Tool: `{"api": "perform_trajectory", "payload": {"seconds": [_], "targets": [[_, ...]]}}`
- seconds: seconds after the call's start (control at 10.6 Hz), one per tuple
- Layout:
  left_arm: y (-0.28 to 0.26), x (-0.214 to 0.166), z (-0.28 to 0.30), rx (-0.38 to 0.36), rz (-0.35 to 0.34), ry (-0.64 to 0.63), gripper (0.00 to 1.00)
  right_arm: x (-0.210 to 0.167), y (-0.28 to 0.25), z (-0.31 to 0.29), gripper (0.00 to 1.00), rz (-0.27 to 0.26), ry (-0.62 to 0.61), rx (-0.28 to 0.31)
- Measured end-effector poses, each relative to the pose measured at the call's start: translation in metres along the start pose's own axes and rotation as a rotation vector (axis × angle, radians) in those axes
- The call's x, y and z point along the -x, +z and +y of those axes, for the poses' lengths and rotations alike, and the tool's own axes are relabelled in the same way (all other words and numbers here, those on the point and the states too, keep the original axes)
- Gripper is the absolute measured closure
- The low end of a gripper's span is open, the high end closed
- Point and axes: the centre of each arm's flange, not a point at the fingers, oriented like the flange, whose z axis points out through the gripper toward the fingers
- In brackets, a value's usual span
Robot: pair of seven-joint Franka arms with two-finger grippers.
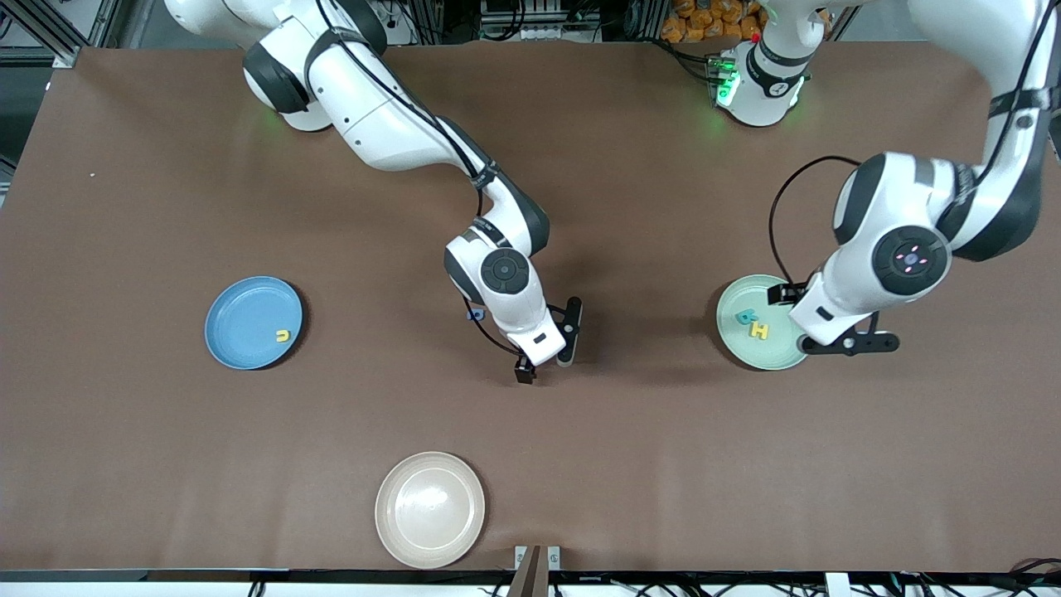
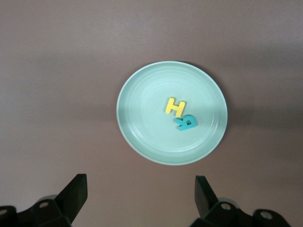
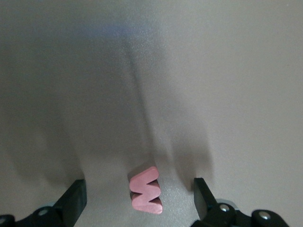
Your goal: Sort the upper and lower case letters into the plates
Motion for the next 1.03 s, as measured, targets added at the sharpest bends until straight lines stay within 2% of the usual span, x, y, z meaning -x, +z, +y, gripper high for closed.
{"api": "perform_trajectory", "payload": {"seconds": [0.38,0.75,1.03], "targets": [[-0.057,0.014,-0.003,0.009,-0.002,-0.013,0.00,0.000,0.001,0.000,0.00,0.004,0.003,0.003],[-0.085,0.029,0.014,0.018,0.039,0.012,0.00,0.000,0.003,0.000,0.00,0.006,0.033,0.004],[-0.098,0.042,0.041,0.013,0.064,0.056,0.00,0.002,0.007,0.000,0.00,0.021,0.075,-0.019]]}}
